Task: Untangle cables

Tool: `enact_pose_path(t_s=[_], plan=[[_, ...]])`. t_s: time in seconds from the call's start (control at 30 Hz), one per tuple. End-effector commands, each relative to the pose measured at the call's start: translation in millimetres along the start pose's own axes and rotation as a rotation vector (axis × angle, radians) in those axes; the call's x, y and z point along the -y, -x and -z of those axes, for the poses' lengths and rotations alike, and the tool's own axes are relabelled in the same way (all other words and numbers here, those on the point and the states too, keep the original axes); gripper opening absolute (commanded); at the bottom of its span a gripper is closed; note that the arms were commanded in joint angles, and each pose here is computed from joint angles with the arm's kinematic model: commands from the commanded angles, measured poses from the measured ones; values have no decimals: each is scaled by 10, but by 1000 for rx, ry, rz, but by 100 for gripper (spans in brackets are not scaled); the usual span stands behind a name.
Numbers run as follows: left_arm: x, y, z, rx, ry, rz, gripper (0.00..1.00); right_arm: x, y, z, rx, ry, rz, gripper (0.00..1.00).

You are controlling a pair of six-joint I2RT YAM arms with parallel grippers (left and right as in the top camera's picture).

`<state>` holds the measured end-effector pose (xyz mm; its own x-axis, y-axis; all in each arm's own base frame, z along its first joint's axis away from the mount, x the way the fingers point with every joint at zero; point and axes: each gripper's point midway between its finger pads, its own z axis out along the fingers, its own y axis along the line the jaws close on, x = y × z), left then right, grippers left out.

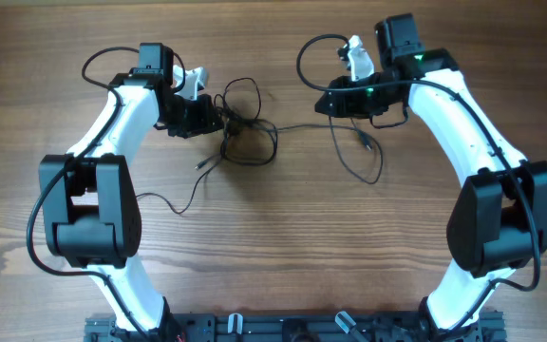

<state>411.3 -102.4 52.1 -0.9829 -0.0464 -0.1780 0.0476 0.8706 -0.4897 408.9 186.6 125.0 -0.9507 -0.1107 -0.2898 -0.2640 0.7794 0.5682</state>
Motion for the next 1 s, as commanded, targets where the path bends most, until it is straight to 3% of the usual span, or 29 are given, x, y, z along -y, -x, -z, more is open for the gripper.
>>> enact_pose_path(t_s=[0.0, 0.37, 0.6, 0.87, 0.93, 0.97], plan=[[-20, 14, 35, 10, 28, -11, 22, -21, -59, -151, -30, 18, 3, 45], [-24, -34, 35, -9, 29, 1, 29, -87, 48, -304, 18, -78, 36, 47], [-31, -102, 36, -35, 32, 30, 32, -70, 93, -492, 32, -94, -33, 47], [-21, -117, 36, -41, 28, 57, 55, -37, 111, -689, 35, -86, -144, 47], [-21, -114, 36, -39, 28, 56, 53, -40, 135, -705, 45, -77, -203, 47], [-21, -108, 36, -37, 28, 55, 46, -47, 140, -705, 48, -73, -250, 47]])
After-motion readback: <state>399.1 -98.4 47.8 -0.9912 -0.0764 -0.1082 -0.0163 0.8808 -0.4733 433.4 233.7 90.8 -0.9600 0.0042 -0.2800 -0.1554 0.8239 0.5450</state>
